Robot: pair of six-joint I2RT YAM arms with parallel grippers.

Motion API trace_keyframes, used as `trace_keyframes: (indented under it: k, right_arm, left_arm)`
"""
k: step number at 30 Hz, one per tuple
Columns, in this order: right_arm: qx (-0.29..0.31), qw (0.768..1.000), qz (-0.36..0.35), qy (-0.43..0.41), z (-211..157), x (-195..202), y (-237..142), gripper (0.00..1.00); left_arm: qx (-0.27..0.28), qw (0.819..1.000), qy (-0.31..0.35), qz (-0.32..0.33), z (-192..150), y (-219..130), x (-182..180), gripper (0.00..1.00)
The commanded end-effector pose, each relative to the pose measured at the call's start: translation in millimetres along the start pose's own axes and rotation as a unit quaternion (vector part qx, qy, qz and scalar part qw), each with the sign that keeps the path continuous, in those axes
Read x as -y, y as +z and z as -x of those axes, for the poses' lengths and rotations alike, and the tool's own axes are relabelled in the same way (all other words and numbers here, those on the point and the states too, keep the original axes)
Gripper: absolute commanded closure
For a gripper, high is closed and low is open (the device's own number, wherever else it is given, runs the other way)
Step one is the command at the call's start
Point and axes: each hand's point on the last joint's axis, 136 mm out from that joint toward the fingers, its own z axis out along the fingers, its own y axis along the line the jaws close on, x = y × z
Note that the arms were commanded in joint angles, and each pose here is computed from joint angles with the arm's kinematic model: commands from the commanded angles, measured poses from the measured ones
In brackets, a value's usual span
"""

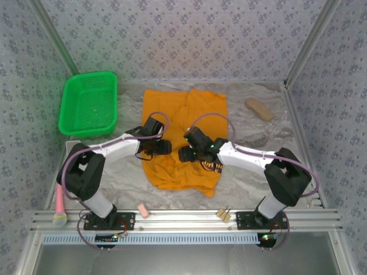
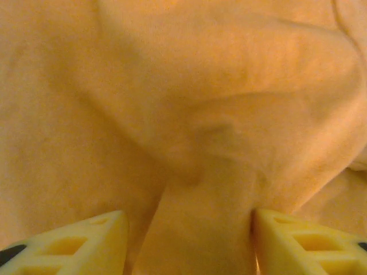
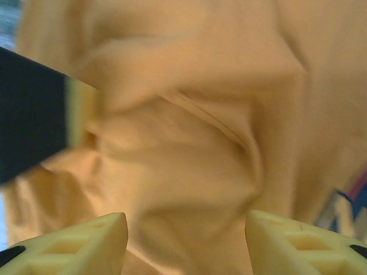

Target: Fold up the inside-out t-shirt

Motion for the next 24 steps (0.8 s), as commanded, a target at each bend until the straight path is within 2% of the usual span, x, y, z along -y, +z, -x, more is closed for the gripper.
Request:
trace_keyframes:
  k: [1, 2, 3, 4, 5, 6, 7, 8, 9, 11, 12, 14, 16, 19, 21, 23, 24]
  right_arm:
    - [-0.022, 0.999, 0.027, -0.032, -3.1, -18.2, 26.6, 0.42]
    - [-0.032, 0.999, 0.018, -0.034, -8.9, -16.3, 38.1, 0.43]
    - [-0.044, 0.998, 0.017, -0.036, -14.6, -15.9, 49.1, 0.49]
    - [-0.044, 0.998, 0.009, -0.034, -16.4, -11.9, 56.9, 0.6]
    - [-0.044, 0.998, -0.004, -0.033, -18.2, -6.1, 62.0, 0.75]
    - [-0.038, 0.999, -0.021, -0.029, -17.2, 2.3, 63.3, 0.89]
    - [-0.026, 0.999, -0.036, -0.024, -13.6, 10.9, 59.5, 0.98]
    - [-0.012, 0.999, -0.043, -0.02, -8.4, 17.0, 53.2, 1.0]
    - [0.004, 0.999, -0.041, -0.015, -1.8, 22.1, 43.5, 1.0]
    - [0.004, 1.0, 0.02, 0.005, 9.0, 22.0, 26.0, 1.0]
    - [-0.01, 0.997, 0.062, 0.034, 13.2, 24.8, 20.1, 1.0]
    - [-0.044, 0.989, 0.115, 0.082, 14.4, 39.3, 17.2, 1.0]
    - [-0.069, 0.992, 0.065, 0.087, -2.1, 70.8, 29.9, 0.97]
    - [-0.082, 0.989, 0.04, 0.119, -17.9, 91.2, 41.7, 0.8]
    - [-0.061, 0.988, 0.044, 0.136, -9.0, 90.5, 35.8, 0.7]
    - [-0.022, 0.995, 0.031, 0.097, 7.1, 82.5, 21.2, 0.6]
    - [0.0, 0.998, 0.024, 0.05, 15.6, 74.2, 11.8, 0.57]
  left_arm:
    - [0.001, 1.0, 0.02, -0.005, -0.3, 9.1, -0.8, 0.47]
    - [0.003, 1.0, 0.019, -0.006, 0.1, 11.0, -1.1, 0.52]
    - [0.003, 1.0, 0.017, -0.007, 0.8, 12.4, -1.4, 0.6]
    - [0.003, 1.0, 0.012, -0.013, 2.4, 12.1, -0.8, 0.71]
    - [0.001, 1.0, 0.007, -0.023, 4.1, 10.8, 1.2, 0.81]
    - [-0.002, 0.999, -0.005, -0.041, 6.2, 8.3, 3.6, 0.87]
    - [-0.003, 0.998, -0.021, -0.064, 8.4, 4.3, 6.9, 0.92]
    - [0.0, 0.996, -0.037, -0.085, 11.5, 0.1, 9.5, 0.93]
    - [-0.001, 0.991, -0.07, -0.115, 12.1, -4.5, 12.4, 0.95]
    - [-0.006, 0.969, -0.126, -0.211, 17.8, -16.3, 26.9, 0.99]
    - [-0.013, 0.962, -0.146, -0.229, 15.6, -17.8, 25.2, 1.0]
    - [-0.021, 0.962, -0.16, -0.222, 9.4, -15.6, 13.7, 1.0]
    - [-0.025, 0.957, -0.172, -0.233, 5.0, -12.2, 5.9, 1.0]
    - [-0.034, 0.933, -0.202, -0.297, 3.0, -10.3, 12.5, 1.0]
    - [-0.034, 0.925, -0.206, -0.317, 2.4, -11.2, 17.9, 1.0]
    - [-0.025, 0.921, -0.211, -0.328, 4.5, -14.3, 19.8, 1.0]
    - [-0.021, 0.92, -0.209, -0.332, 4.9, -16.8, 21.0, 1.0]
